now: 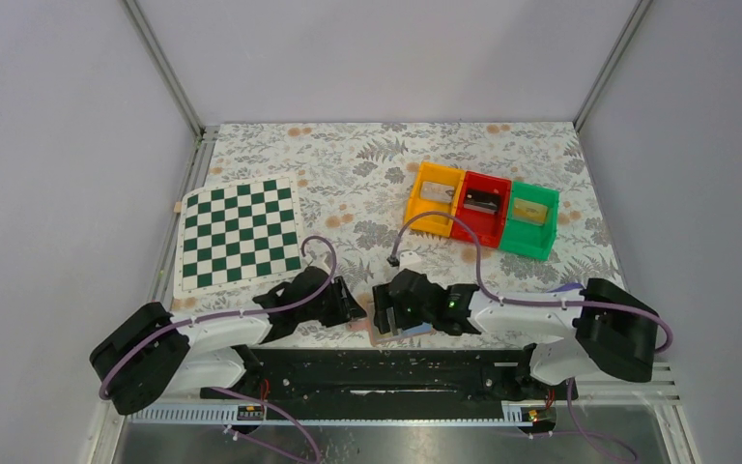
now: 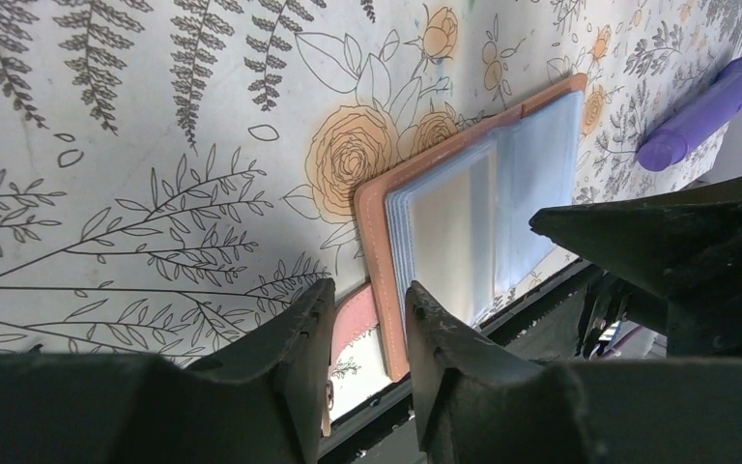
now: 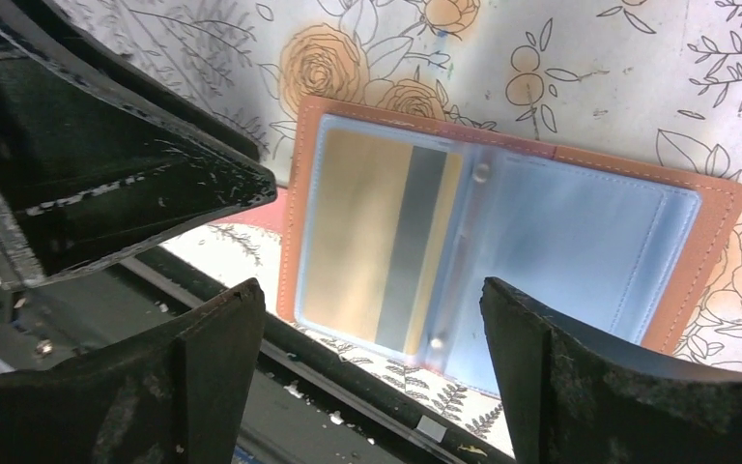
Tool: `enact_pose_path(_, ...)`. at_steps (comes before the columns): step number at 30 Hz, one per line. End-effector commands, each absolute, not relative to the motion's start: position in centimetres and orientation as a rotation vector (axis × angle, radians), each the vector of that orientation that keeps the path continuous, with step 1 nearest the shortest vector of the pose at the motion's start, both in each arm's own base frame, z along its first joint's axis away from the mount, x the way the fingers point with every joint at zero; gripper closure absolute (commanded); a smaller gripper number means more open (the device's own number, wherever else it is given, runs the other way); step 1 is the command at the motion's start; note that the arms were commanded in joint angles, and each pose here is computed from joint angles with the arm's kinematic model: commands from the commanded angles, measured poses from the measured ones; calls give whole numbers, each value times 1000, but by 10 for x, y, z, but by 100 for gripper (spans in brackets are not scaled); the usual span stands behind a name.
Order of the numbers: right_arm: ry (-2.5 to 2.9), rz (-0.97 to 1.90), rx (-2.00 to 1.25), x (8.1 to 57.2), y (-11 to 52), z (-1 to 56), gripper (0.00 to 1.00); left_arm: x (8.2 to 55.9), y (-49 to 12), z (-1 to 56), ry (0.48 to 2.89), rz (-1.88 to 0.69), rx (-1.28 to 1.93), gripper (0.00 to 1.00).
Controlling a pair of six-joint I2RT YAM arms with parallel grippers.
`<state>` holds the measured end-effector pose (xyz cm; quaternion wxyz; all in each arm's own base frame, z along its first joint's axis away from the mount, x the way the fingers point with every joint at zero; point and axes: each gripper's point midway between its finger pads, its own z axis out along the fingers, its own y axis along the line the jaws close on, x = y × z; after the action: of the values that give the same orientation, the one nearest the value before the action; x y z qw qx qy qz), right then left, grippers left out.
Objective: Take the credit cards out of the card holder
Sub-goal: Remove the credit card from the card holder.
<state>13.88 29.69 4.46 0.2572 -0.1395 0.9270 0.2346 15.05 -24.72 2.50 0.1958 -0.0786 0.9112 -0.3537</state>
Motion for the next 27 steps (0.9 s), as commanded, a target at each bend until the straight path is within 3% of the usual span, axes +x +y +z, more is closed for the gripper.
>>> enact_pose_path(1, 2478, 448, -369, 151, 294, 43, 11, 150, -246, 19, 2570, -959, -203, 68)
enact_pose_path(16, 2483, 179, -470, 145, 298, 22, 13, 141, -241, 23, 2536, -1031, -222, 83)
enact_pose_path(22, 2484, 120, -499, 143, 299, 17, 18, 138, -240, 19, 2535, -1046, -239, 85)
enact_pose_path(27, 2473, 108, -495, 143, 297, 19, 28, 138, -240, 20, 2532, -1051, -239, 85)
